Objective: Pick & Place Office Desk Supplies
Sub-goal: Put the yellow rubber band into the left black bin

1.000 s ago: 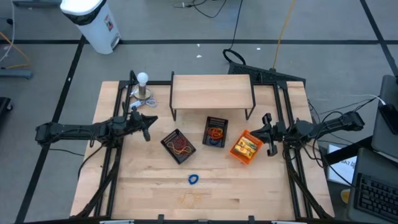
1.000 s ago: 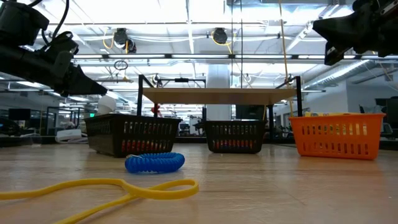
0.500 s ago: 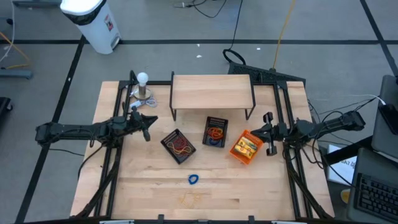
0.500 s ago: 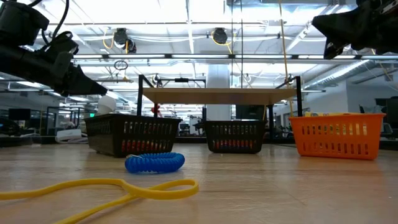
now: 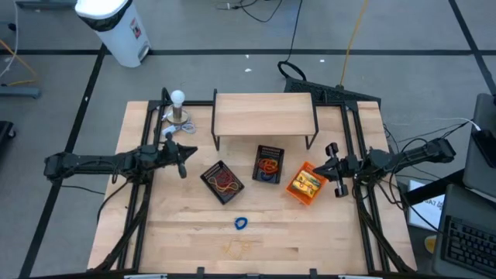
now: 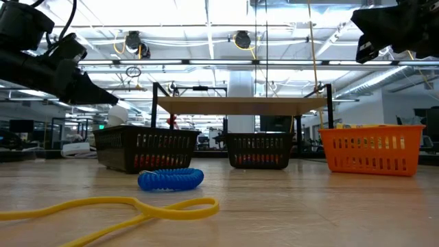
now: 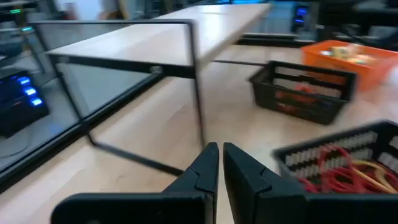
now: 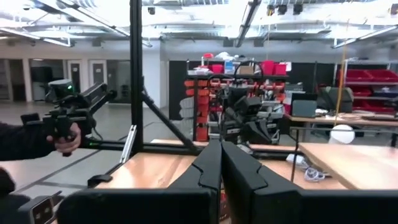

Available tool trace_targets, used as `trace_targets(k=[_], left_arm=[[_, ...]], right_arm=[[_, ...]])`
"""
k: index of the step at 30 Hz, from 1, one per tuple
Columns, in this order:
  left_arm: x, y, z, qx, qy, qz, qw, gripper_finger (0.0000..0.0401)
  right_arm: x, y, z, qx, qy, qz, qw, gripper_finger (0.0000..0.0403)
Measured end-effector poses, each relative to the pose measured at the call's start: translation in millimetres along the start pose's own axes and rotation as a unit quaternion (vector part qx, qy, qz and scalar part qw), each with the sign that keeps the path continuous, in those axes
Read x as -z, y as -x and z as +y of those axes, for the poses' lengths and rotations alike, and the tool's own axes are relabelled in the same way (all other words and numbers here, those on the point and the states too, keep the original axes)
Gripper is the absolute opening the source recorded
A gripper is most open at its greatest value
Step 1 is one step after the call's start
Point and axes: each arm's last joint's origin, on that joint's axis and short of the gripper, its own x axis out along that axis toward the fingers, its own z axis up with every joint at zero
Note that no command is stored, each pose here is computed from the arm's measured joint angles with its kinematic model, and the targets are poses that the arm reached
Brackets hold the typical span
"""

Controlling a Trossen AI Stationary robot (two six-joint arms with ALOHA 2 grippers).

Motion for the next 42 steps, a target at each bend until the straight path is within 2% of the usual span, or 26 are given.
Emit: trace_targets(k=[5,8,12,16,21,28,31,34,38,42], left_arm=[[-2,0,-2,0.038,0.004,-0.007,0.999,0.0006],[-11,2,-5,0.073,0.006,-0.025,0.997,0.0003],[-40,7,-7,0.082,0.007,-0.052,0.995,0.0002],[-83,14,-11,0.078,-0.009,-0.068,0.995,0.0001],[-127,12,-28,0.069,-0.053,-0.010,0.996,0.0001],[-160,-6,-72,0.111,-0.069,0.054,0.990,0.0001],[-165,-12,-93,0.134,-0.062,0.071,0.986,0.0001],[-162,-19,-115,0.155,-0.059,0.094,0.982,0.0001],[-149,-25,-149,0.179,-0.052,0.135,0.973,0.0001],[-132,-33,-184,0.204,-0.018,0.194,0.959,0.0000]], right_arm=[[1,0,0,0.002,-0.009,0.003,1.000,0.0001],[1,0,0,0.002,-0.016,0.003,1.000,0.0001],[4,-1,0,0.002,-0.021,0.021,1.000,0.0001],[5,-1,-1,0.017,-0.024,0.024,0.999,0.0001],[5,-1,-1,0.030,-0.022,0.027,0.999,0.0000],[5,-1,-2,0.031,0.000,0.027,0.999,0.0000],[5,-1,-2,0.031,0.007,0.027,0.999,0.0000],[5,-1,-3,0.055,0.012,0.025,0.998,0.0000],[4,0,-6,0.106,0.019,0.025,0.994,0.0000],[5,0,-6,0.114,0.018,0.028,0.993,0.0000]])
